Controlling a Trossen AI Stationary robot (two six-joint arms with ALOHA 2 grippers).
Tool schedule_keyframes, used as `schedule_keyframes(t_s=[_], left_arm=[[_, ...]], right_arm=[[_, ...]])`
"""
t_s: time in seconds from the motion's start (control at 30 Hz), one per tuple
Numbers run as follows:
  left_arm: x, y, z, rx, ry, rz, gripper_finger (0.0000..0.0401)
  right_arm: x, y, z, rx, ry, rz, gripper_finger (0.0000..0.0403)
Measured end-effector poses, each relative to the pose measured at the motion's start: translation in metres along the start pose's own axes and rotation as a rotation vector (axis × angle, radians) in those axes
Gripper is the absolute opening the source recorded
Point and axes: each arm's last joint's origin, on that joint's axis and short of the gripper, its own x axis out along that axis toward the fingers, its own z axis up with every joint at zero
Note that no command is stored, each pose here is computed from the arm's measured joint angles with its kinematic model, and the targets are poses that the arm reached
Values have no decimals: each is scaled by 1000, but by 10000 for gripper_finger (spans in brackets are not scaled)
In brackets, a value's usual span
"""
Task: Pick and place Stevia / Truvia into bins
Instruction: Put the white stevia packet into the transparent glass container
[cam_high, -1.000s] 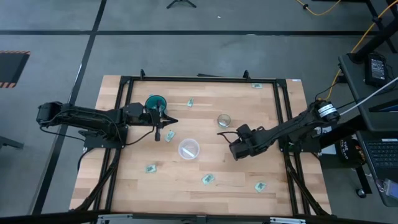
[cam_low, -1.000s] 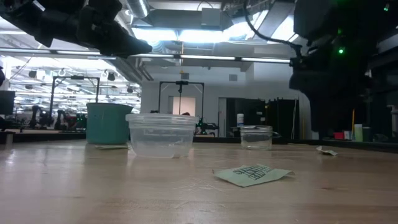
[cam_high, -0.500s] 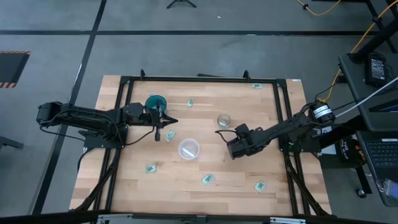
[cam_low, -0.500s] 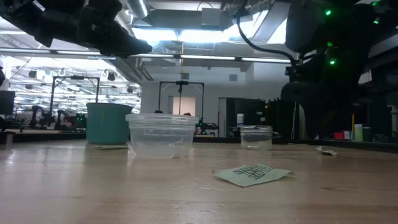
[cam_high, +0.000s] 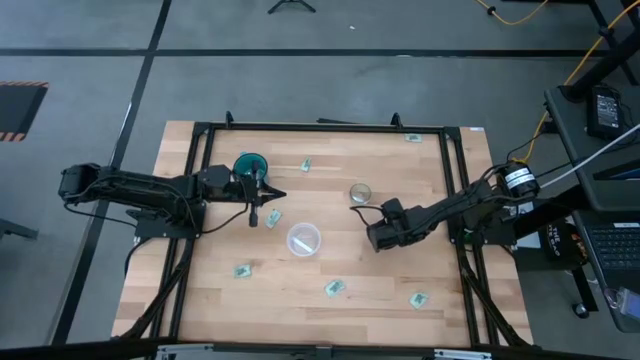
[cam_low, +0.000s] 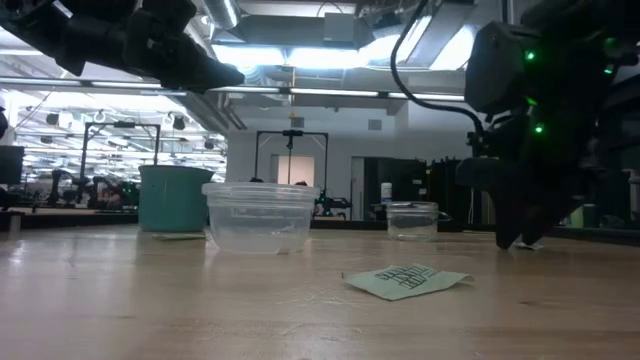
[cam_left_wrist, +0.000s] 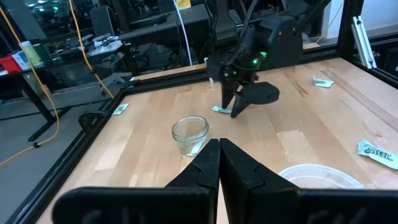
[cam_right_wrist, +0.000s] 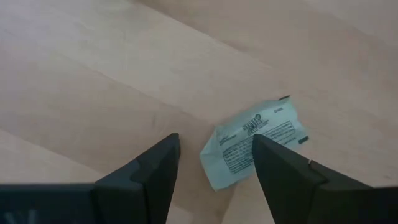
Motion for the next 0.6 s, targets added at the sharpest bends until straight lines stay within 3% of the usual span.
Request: schedule_keyframes(t_s=[0.3, 0.6], left_arm=[[0, 0, 0, 0, 0, 0, 4], [0, 0, 0, 0, 0, 0, 4]], right_arm=[[1, -1, 1, 2, -1, -6, 200], [2, -1, 0, -2, 1, -8, 105]])
